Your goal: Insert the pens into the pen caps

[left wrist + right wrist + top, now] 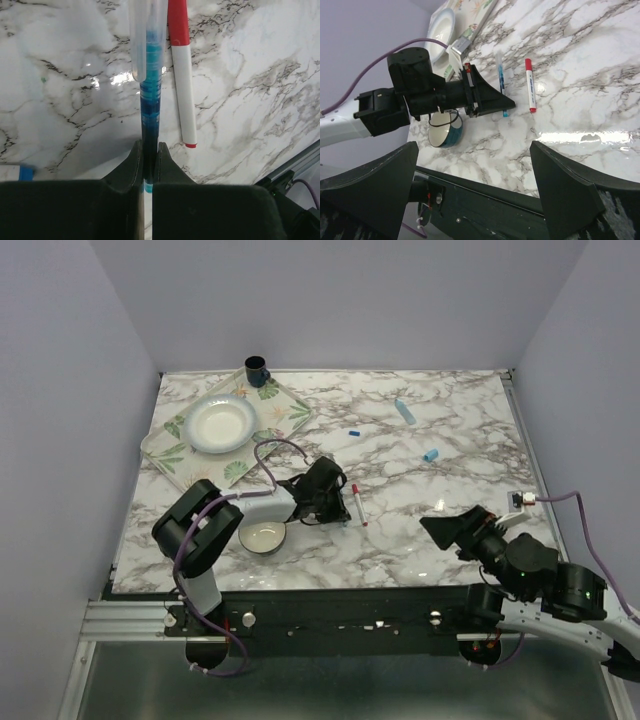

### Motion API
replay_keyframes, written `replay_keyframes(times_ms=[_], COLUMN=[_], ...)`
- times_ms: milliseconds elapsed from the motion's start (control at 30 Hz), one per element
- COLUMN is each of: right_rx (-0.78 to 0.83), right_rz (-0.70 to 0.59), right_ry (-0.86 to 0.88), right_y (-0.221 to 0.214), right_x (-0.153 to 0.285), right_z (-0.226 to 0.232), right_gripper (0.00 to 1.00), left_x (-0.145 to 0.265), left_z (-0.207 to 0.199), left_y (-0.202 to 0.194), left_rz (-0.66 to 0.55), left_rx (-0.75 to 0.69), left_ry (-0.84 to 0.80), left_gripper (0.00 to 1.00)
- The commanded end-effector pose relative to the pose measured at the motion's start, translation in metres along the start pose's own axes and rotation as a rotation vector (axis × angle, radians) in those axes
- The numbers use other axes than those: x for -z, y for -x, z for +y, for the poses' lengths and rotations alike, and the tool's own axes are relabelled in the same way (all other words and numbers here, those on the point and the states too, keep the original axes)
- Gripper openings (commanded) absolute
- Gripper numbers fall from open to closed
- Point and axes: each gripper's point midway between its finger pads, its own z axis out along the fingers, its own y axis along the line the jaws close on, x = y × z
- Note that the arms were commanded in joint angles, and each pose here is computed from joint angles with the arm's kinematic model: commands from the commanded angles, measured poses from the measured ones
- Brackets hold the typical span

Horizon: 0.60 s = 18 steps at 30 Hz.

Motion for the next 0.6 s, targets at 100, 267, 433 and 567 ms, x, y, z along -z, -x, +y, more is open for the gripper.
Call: replay_keyframes(times_ms=[100, 267, 433, 567], right_rx=[0.046, 0.086, 0.101, 0.110], right_rz=[-0.002, 0.009, 0.014, 0.022], right_ry=[-0.087, -0.101, -0.103, -0.090], right_y=[-0.006, -0.008, -0.011, -0.010], right_x=[-0.007, -0.014, -0.019, -0.018], right_z=[-0.016, -0.009, -0.006, -0.001], right_gripper=[1.00, 1.00, 1.00, 1.00], left_x=[-0.009, -0.003, -0.001, 0.005], left_z=[0.006, 0.015, 0.009, 0.004], left_y=[-0.003, -0.014, -0.016, -0.018], left_rz=[0.001, 0.016, 0.024, 0.028], left_rx=[0.055, 0.078, 0.055, 0.043], left_ry=[0.085, 0.136, 0.116, 0.111], left_gripper=[0.21, 0.25, 0.40, 0.40])
